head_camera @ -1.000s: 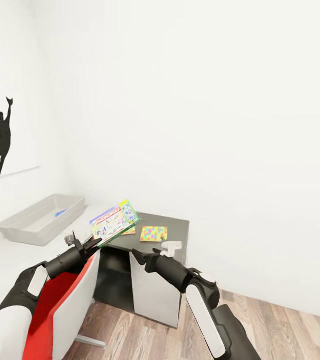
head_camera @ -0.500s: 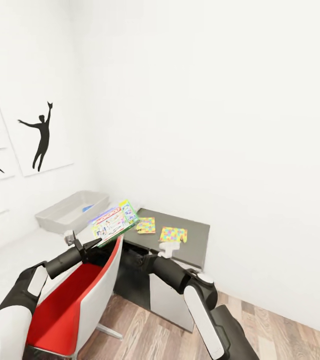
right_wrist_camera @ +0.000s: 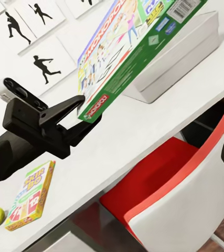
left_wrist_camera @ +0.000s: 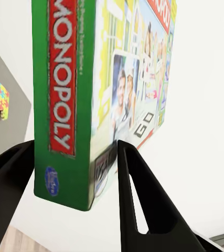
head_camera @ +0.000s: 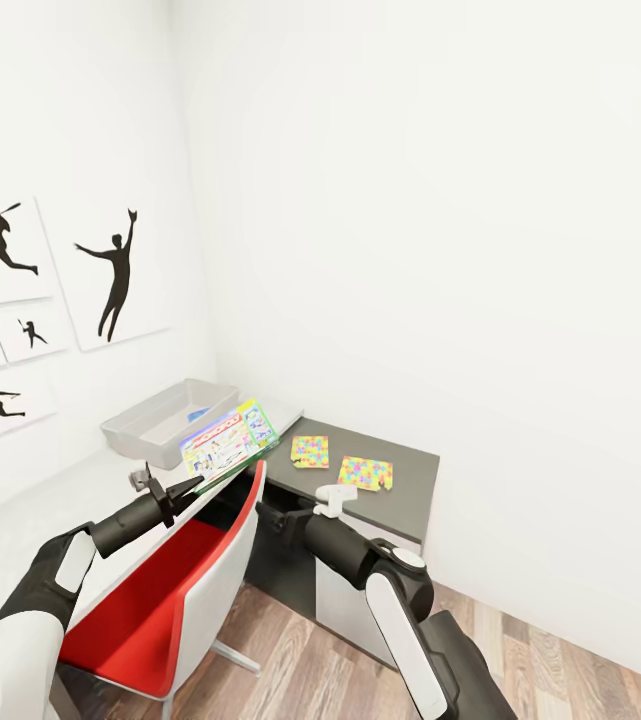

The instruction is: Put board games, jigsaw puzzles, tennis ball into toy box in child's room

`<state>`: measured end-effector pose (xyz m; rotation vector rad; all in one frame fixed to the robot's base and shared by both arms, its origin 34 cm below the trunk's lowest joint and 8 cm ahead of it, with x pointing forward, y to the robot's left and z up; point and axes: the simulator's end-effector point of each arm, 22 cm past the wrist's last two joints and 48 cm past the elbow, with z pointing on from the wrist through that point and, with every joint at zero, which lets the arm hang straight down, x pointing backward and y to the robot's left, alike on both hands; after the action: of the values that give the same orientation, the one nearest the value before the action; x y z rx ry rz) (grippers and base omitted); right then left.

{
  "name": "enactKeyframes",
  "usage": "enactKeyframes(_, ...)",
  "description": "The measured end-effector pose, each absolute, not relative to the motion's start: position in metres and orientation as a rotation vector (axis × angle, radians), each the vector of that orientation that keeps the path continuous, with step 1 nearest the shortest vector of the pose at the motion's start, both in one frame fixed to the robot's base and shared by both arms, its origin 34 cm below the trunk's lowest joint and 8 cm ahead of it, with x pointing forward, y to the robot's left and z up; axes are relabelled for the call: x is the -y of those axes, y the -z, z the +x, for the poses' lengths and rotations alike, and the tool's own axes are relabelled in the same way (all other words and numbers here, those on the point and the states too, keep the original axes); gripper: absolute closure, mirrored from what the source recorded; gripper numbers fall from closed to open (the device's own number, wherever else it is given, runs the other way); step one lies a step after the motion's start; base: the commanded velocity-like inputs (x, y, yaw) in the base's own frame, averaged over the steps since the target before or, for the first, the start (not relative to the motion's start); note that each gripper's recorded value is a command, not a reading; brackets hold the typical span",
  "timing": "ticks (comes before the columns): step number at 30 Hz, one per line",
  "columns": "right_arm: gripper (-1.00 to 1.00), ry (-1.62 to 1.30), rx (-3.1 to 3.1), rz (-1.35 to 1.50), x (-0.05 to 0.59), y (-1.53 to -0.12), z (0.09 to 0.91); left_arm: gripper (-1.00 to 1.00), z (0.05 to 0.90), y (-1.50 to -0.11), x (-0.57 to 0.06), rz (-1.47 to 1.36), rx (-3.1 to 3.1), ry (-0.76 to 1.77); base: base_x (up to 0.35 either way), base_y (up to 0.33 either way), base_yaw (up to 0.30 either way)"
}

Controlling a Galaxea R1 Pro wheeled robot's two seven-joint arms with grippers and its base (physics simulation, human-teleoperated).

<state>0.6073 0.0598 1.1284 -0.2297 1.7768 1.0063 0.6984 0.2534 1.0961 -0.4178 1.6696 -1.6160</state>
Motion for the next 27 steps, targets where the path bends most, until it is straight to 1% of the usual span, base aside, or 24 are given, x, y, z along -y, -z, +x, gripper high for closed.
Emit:
enactKeyframes(4, -1.00, -1.006, -1.776, -0.229, -0.0596, -1.1319, 0.6061, 1.00, 0.6970, -1.0995, -0.2534, -0.418, -1.669, 1.617, 0.000, 0.000, 0.009)
enactKeyframes(7, -1.00, -1.006, -1.776, -0.230, -0.0600, -1.1325, 0.6055, 1.00, 0.6967, -1.1003, -0.2534, -0.417, -1.670, 1.615, 0.000, 0.000, 0.127)
enactKeyframes(27, -1.00, -1.004, -1.769, -0.237, -0.0604, -1.1374, 0.6035, 1.00, 0.6953, -1.1056, -0.2535, -0.405, -1.664, 1.610, 0.000, 0.000, 0.262)
